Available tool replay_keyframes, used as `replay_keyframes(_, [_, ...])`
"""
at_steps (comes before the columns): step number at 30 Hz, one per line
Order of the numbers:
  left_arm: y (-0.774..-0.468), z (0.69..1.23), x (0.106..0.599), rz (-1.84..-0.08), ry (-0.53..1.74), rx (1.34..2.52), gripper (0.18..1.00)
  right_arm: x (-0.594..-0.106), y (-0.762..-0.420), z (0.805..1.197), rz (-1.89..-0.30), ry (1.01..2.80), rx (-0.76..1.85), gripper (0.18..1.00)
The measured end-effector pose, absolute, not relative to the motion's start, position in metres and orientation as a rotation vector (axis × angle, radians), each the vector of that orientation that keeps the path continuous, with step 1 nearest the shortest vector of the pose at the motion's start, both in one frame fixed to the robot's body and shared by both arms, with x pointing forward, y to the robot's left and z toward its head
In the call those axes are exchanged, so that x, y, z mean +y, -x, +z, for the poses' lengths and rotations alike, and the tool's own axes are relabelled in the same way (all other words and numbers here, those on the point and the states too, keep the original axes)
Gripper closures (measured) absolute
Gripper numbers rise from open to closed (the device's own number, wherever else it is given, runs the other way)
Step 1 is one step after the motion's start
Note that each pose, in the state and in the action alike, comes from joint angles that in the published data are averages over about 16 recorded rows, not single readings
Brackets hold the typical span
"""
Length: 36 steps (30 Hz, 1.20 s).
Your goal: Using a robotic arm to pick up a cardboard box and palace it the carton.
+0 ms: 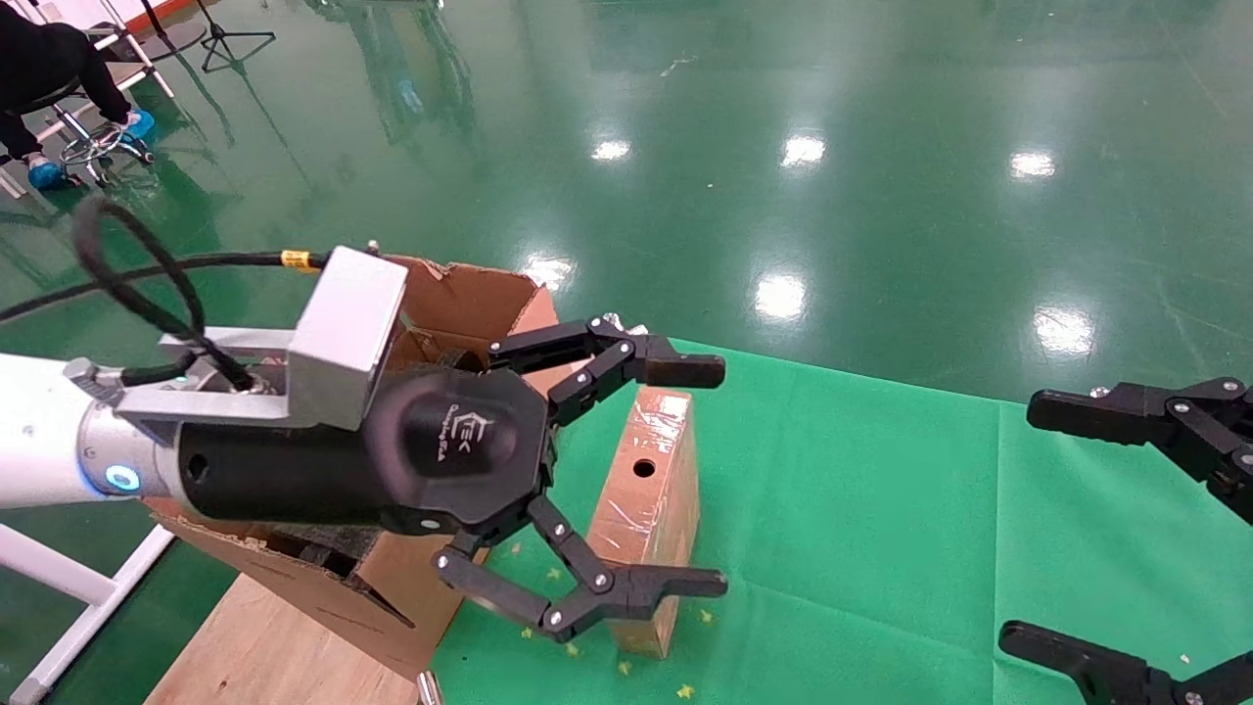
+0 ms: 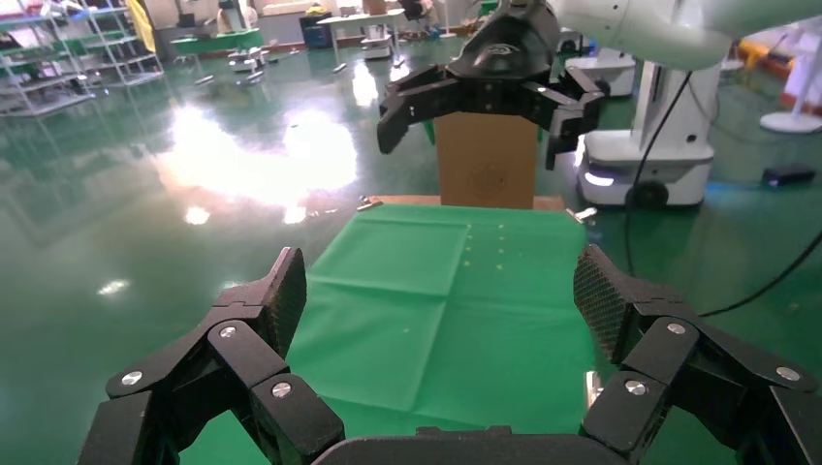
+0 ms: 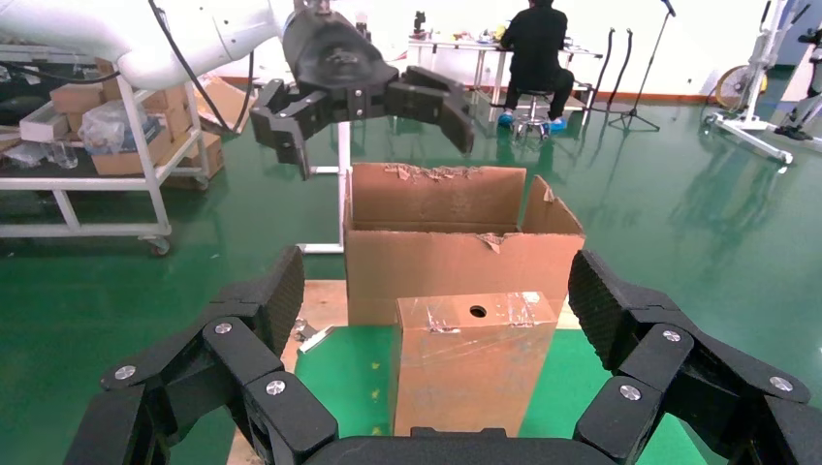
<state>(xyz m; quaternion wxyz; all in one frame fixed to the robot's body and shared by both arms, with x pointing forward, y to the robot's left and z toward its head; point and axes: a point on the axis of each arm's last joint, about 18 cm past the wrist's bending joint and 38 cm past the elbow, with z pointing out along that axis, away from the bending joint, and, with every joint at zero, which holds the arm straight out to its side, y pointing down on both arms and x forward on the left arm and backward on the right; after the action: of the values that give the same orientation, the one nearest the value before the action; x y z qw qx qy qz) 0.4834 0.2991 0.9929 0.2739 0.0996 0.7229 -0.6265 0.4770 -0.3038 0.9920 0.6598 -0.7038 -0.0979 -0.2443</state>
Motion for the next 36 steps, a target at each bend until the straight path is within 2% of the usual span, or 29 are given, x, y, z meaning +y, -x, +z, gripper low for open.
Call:
replay_keyframes(13, [-0.507,0.997,0.294,-1.466,-0.229,1.999,0.183,-0.304,-0.477,0.992,-0.553,1.593,-0.221,0.228])
replay_keyframes(19, [-0.521,0.999,0.292,-1.373,-0.169,2.041,0.183,-0.304,-0.477,0.992,-0.553,1.593,-0.221,0.297])
replay_keyframes(25, [-0.541,1.007,0.291,-1.273,0.029,2.133,0.183,-0.304,-0.477,0.992,-0.554,1.593,-0.221,0.412])
replay_keyframes(36, [-0.569,1.029,0.284,-1.119,0.661,2.245,0.183,-0.304,-0.477,0.992,-0.553,1.593,-0.221,0.681])
